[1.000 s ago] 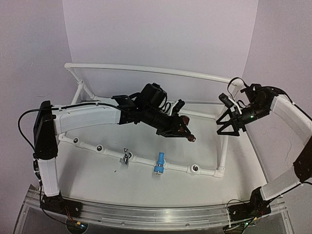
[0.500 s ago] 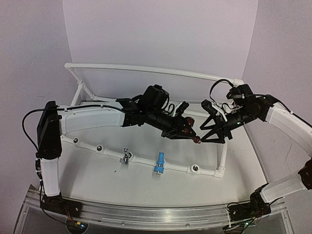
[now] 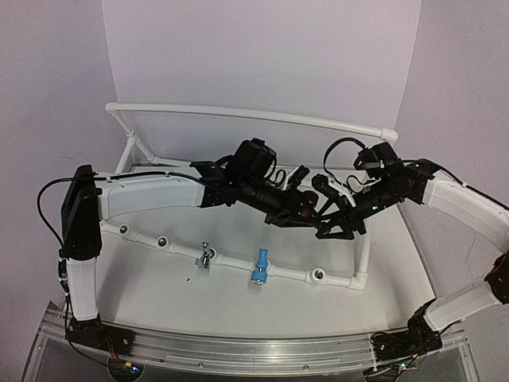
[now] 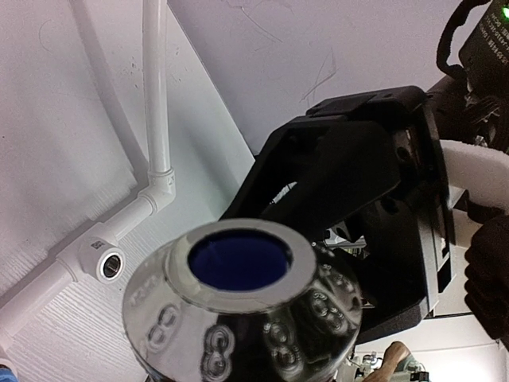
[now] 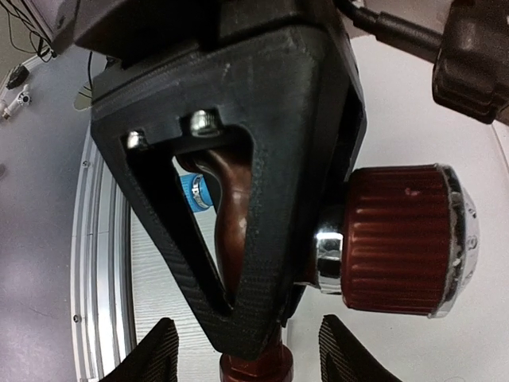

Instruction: Install the water faucets

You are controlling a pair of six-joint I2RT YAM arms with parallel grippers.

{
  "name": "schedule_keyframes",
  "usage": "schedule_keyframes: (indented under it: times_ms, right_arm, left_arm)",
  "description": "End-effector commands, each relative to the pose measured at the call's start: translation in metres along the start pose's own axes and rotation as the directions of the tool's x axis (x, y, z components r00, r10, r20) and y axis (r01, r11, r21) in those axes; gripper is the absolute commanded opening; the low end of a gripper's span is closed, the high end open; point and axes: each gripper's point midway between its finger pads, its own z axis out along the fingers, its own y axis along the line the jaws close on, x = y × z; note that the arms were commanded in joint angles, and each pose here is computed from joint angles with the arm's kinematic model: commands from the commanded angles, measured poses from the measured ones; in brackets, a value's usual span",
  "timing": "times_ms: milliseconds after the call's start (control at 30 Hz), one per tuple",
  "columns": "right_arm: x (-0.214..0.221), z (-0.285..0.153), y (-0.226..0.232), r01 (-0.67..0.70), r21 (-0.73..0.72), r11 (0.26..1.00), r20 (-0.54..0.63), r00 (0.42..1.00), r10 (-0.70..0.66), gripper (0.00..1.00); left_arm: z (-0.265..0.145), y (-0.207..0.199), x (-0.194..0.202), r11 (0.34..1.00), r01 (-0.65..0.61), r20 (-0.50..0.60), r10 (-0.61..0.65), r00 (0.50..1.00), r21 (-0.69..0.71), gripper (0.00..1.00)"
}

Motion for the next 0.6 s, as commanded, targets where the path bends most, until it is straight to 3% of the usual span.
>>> schedule_keyframes:
  times_ms: [0, 67, 200, 233, 400, 567]
  right_arm:
    - [0.001, 0.005, -0.003, 0.017, 0.020, 1.000, -0.011, 1.000, -0.017, 0.47]
    - [0.002, 0.005, -0.003, 0.023, 0.023, 0.999, -0.015, 1.000, -0.023, 0.40]
    - [0.001, 0.003, -0.003, 0.035, 0.037, 0.999, -0.016, 0.999, -0.034, 0.05]
    - [0.000, 0.003, -0.003, 0.035, 0.040, 0.999, -0.015, 0.999, -0.034, 0.01]
    - [-0.009, -0.002, -0.005, 0.012, 0.066, 0.998, 0.028, 1.000, -0.014, 0.00]
    - [-0.017, -0.004, -0.006, 0.008, 0.074, 0.997, 0.057, 0.998, -0.012, 0.00]
  left_arm:
    - [-0.007, -0.023, -0.011, 0.997, -0.050, 0.034, 0.049, 0.998, 0.058, 0.02]
    - [-0.007, -0.023, -0.011, 0.997, -0.049, 0.035, 0.047, 0.998, 0.056, 0.02]
    - [-0.008, -0.021, -0.012, 0.998, -0.047, 0.043, 0.045, 0.998, 0.049, 0.05]
    - [-0.008, -0.022, -0.012, 0.998, -0.047, 0.048, 0.044, 0.998, 0.048, 0.08]
    - [-0.013, -0.019, -0.015, 0.999, -0.040, 0.084, 0.038, 0.996, 0.026, 0.29]
    - [-0.014, -0.015, -0.015, 1.000, -0.029, 0.092, 0.027, 0.995, 0.011, 0.31]
